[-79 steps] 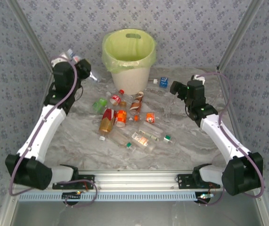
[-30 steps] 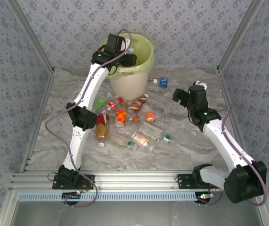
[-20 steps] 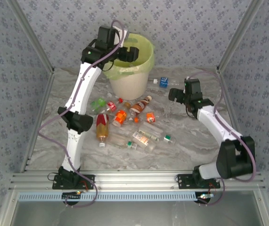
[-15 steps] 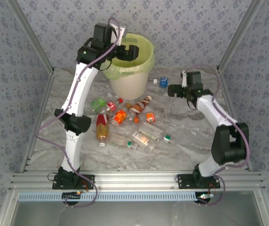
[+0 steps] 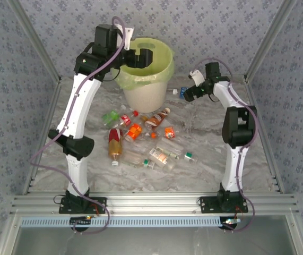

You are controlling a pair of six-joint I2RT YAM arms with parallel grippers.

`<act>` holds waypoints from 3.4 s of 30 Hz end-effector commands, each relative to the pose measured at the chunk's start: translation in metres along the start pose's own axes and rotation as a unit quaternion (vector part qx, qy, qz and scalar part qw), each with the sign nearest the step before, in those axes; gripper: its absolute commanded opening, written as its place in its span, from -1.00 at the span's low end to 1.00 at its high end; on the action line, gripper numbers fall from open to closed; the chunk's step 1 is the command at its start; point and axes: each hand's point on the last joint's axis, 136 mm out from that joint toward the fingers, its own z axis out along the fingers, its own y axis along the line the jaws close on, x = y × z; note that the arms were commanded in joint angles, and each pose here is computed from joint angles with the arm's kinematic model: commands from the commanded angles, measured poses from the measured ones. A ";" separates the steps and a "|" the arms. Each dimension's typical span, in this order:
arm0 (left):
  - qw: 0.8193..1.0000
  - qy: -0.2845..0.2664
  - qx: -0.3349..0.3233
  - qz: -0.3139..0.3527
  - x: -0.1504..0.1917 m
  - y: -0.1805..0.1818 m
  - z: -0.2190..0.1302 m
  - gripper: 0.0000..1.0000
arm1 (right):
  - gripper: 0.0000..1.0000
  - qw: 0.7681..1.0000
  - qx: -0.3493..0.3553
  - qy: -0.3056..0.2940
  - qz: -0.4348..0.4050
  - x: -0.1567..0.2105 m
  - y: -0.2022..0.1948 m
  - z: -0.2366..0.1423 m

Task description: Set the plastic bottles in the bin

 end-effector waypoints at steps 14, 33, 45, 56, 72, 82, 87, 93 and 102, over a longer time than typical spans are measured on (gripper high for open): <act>0.975 -0.201 -0.097 -0.006 -0.015 0.019 -0.118 0.99 | 1.00 0.986 -0.030 0.092 -0.139 0.022 -0.007 0.070; 0.889 -0.243 -0.336 -0.191 0.106 0.153 -0.218 0.99 | 0.92 0.975 -0.084 0.105 -0.176 0.033 0.023 0.091; 0.868 -0.195 -0.396 -0.230 0.158 0.184 -0.237 0.99 | 0.35 0.977 -0.043 0.100 -0.185 0.022 0.010 0.076; 0.870 -0.143 -0.395 -0.258 0.182 0.198 -0.214 0.99 | 0.16 0.983 -0.002 -0.017 -0.185 -0.043 0.007 -0.006; 0.891 0.037 -0.293 -0.344 0.282 0.189 -0.138 0.99 | 0.22 0.952 0.022 -0.294 -0.086 -0.149 0.059 -0.195; 0.912 0.101 -0.198 -0.346 0.313 0.165 -0.108 0.99 | 0.26 0.926 -0.001 -0.379 0.000 -0.226 0.110 -0.231; 0.906 0.139 -0.170 -0.361 0.333 0.157 -0.099 0.99 | 0.30 0.923 -0.012 -0.383 0.022 -0.257 0.133 -0.208; 0.887 0.188 -0.183 -0.379 0.360 0.156 -0.099 0.99 | 0.32 0.928 -0.011 -0.366 0.066 -0.278 0.134 -0.158; 0.886 0.215 -0.185 -0.366 0.385 0.147 -0.102 0.99 | 0.48 0.951 -0.013 -0.305 0.053 -0.273 0.156 -0.111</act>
